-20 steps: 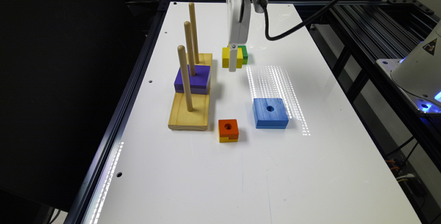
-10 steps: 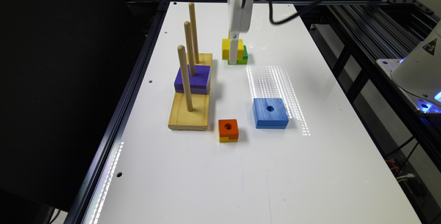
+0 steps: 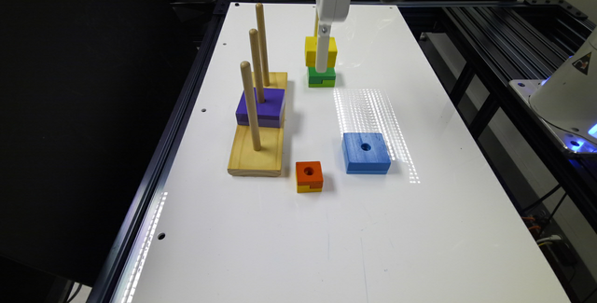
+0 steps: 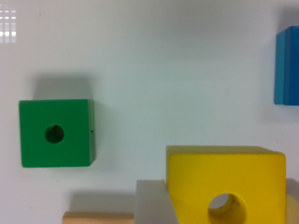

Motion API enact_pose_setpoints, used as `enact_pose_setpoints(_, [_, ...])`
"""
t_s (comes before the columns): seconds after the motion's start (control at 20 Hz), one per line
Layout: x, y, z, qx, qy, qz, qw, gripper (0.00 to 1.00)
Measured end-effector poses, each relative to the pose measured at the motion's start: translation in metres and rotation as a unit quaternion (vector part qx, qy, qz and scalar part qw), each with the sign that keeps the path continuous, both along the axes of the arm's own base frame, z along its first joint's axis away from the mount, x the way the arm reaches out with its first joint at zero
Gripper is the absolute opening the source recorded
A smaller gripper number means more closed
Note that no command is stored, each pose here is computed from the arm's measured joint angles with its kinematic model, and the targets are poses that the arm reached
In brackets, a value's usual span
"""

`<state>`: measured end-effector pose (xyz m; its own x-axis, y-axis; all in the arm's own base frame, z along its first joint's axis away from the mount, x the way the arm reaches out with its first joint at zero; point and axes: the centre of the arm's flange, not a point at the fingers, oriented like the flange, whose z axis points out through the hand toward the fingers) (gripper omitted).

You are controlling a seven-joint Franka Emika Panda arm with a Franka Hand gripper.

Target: Pick up yellow block.

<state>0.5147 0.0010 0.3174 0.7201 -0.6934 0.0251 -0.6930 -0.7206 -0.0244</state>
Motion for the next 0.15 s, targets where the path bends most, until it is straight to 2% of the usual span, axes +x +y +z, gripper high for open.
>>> enact_pose_setpoints(0.15, [-0.0053,0.000,0.019,-0.0009,-0.0001,0.0000,1.000000,0.00])
